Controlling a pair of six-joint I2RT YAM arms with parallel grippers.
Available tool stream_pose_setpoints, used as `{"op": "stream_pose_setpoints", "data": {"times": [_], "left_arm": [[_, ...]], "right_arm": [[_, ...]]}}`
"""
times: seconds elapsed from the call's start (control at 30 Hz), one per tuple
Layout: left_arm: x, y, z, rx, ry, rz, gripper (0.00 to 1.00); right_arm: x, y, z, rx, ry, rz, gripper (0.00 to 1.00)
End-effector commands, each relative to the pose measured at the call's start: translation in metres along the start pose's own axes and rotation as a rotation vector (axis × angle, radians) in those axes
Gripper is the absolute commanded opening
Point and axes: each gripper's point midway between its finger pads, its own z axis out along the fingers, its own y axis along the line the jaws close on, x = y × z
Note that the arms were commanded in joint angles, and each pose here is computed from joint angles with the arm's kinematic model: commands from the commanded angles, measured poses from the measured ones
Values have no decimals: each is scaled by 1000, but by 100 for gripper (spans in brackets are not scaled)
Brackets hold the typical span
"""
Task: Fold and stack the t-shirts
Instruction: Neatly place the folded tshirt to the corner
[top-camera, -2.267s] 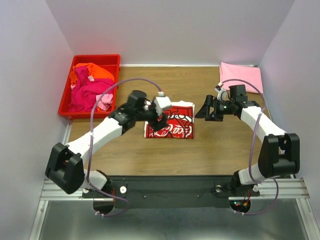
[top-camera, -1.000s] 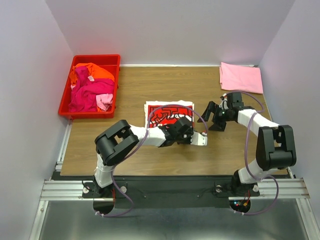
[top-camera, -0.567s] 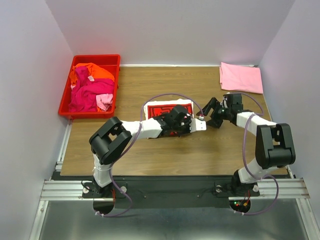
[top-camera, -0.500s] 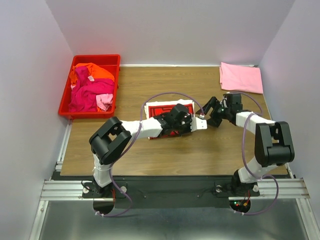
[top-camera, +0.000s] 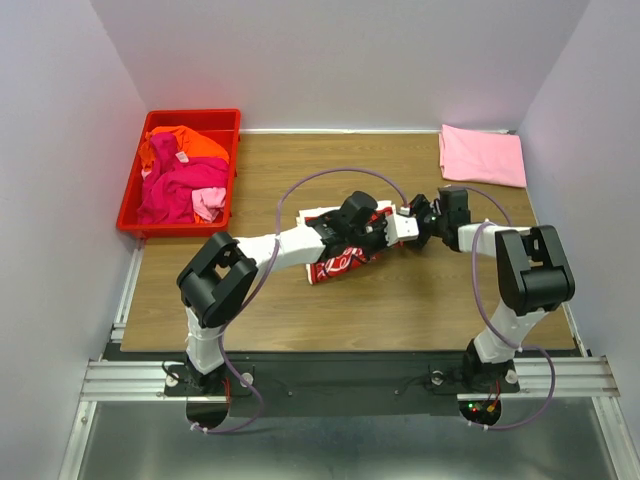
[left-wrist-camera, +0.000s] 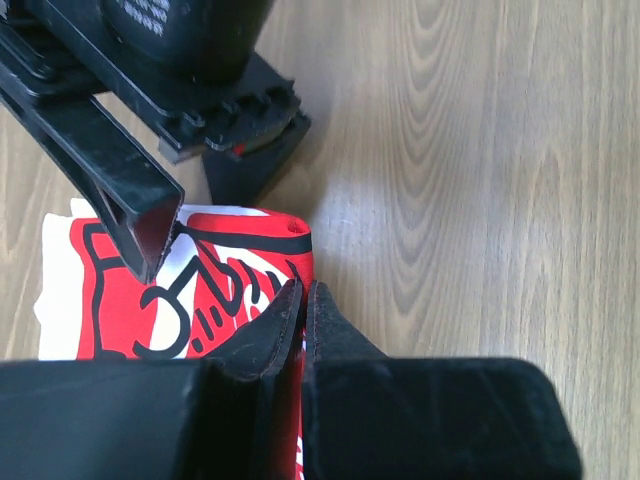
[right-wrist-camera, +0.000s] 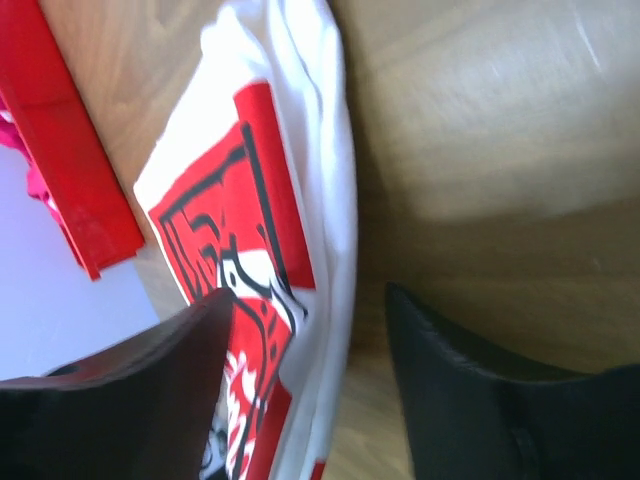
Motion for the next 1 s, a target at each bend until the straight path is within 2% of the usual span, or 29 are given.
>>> {"op": "stream_pose_setpoints", "data": {"times": [0.0,0.1,0.3,0.47,0.53,0.63,0.67,0.73,0.77,0.8,0.97], "left_arm": [[-48,10,-7,-1,-117,-11,0],[-50,13,-6,1,-123,-26,0],[-48,15,-4,17,-125,-51,0],[-46,16,0,12,-123,-60,0],[-42,19,1,3,-117,-66,0],[-39,26,1,-9,-115,-92,0],[-40,30,0,-16,-116,-107,1],[-36,37,-8,-28,-104,-128,18],[-35,40,-13,-30,-100,-135,26],[-38,43,-23,-41,-103,-139,38],[-19,55,-64,-73,-53,-204,53]], "right_arm": [[-28,20,12,-72,-167,-39,62],[-35,18,22,-56,-213,-29,57],[-47,8,37,-27,-269,-19,55],[-49,5,46,-18,-281,-28,44],[-51,6,46,-21,-285,-41,42],[-56,17,42,-41,-299,-119,21],[-63,29,38,-60,-315,-154,8],[-72,40,34,-53,-332,-277,1],[-77,44,32,-40,-339,-320,0],[-87,56,29,-26,-350,-361,1],[-125,71,19,55,-417,-651,0]]}}
